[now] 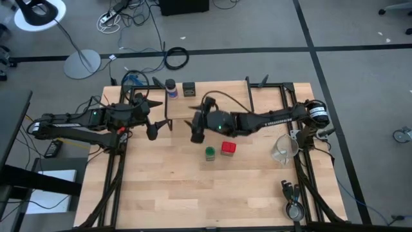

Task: Shelf spices
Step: Remove the black seasoning bottle from the shelf

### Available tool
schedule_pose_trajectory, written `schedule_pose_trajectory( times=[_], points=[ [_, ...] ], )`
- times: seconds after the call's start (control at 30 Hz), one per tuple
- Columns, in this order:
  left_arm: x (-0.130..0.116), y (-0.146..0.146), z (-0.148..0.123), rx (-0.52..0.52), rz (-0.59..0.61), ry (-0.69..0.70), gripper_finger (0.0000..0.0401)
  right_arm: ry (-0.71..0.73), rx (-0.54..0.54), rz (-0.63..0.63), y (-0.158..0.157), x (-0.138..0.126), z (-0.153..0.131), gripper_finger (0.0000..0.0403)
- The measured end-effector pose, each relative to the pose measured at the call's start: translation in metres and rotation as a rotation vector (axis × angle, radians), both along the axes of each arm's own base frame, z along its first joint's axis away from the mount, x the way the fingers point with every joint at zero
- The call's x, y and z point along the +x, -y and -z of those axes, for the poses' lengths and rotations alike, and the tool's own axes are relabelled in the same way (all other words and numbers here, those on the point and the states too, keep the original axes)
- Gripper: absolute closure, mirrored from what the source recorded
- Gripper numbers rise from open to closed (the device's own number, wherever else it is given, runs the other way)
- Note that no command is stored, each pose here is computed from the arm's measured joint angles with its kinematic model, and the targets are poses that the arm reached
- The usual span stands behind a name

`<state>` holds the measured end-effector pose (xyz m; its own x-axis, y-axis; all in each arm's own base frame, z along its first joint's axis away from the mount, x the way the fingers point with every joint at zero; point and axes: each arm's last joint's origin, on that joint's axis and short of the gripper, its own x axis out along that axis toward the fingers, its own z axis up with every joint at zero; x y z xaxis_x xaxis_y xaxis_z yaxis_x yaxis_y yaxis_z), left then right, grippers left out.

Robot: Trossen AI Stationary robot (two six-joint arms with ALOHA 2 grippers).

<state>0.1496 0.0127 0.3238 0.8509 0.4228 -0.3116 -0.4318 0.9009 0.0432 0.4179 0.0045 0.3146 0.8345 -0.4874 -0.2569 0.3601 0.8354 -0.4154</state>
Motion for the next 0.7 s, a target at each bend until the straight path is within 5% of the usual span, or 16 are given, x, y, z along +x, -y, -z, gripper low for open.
schedule_pose_trajectory(
  times=[0.17, 0.7],
  points=[
    [0.000, 0.000, 0.001, -0.005, -0.002, -0.012, 0.0007, -0.042, -0.064, -0.009, 0.040, 0.000, -0.017, 0.0132],
    [0.000, 0.000, 0.001, -0.013, -0.005, -0.007, 0.0007, -0.057, 0.231, -0.166, 0.177, -0.036, -0.022, 0.0132]
  ],
)
